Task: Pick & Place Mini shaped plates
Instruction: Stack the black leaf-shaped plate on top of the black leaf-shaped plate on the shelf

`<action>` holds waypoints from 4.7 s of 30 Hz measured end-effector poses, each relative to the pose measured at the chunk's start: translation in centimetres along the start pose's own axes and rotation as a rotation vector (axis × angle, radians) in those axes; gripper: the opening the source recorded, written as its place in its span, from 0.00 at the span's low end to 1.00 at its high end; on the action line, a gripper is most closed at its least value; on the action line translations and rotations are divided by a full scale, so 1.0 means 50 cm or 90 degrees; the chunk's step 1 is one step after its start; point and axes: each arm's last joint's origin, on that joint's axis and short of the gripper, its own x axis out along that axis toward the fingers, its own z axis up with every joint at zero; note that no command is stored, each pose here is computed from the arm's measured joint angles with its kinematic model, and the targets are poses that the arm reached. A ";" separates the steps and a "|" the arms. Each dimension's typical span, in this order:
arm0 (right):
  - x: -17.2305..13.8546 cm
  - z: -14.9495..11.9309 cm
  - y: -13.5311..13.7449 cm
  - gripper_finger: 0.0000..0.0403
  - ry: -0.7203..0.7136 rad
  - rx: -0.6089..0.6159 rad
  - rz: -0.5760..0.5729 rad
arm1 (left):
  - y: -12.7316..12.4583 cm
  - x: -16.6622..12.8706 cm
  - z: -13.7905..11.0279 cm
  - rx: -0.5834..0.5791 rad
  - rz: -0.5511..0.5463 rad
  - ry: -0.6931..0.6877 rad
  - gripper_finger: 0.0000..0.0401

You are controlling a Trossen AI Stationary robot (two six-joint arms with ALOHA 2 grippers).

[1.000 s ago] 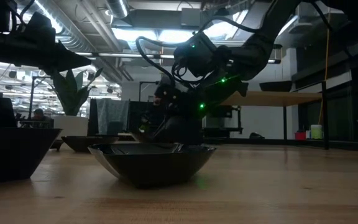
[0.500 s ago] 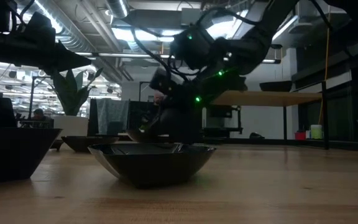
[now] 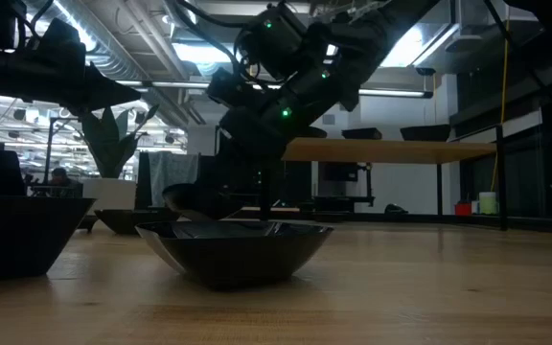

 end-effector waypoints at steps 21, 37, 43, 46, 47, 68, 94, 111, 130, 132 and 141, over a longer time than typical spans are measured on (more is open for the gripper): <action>-0.167 0.100 0.024 0.00 0.020 0.040 0.031 | 0.000 0.000 0.000 0.000 0.000 0.000 0.01; -0.331 0.146 -0.009 0.00 0.003 0.051 -0.071 | 0.000 0.000 0.000 0.000 0.000 0.000 0.01; -0.383 0.157 -0.023 0.00 -0.012 0.052 -0.159 | 0.000 0.000 0.000 0.000 0.000 0.000 0.01; -0.404 0.161 -0.031 0.00 -0.019 0.044 -0.203 | 0.000 0.000 0.000 0.000 0.000 0.000 0.01; -0.408 0.163 -0.034 0.00 -0.022 0.046 -0.220 | 0.000 0.000 0.000 0.000 0.000 0.000 0.01; -0.402 0.113 -0.175 0.01 -0.040 0.397 -0.400 | 0.000 0.000 0.000 0.000 0.000 0.000 0.01; -0.340 0.088 -0.245 0.08 -0.063 0.460 -0.427 | 0.000 0.000 0.000 0.000 0.000 0.000 0.01; -0.340 0.086 -0.245 0.30 -0.046 0.426 -0.429 | 0.000 0.000 0.000 0.000 0.000 0.000 0.01; -0.344 0.062 -0.248 0.31 0.201 -0.159 -0.298 | 0.000 0.000 0.000 0.000 0.000 0.000 0.01; -0.347 0.056 -0.256 0.31 0.219 -0.154 -0.309 | 0.000 0.000 0.000 0.000 0.000 0.000 0.01; -0.351 0.042 -0.268 0.31 0.250 -0.145 -0.305 | 0.000 0.000 0.000 0.000 0.000 0.000 0.01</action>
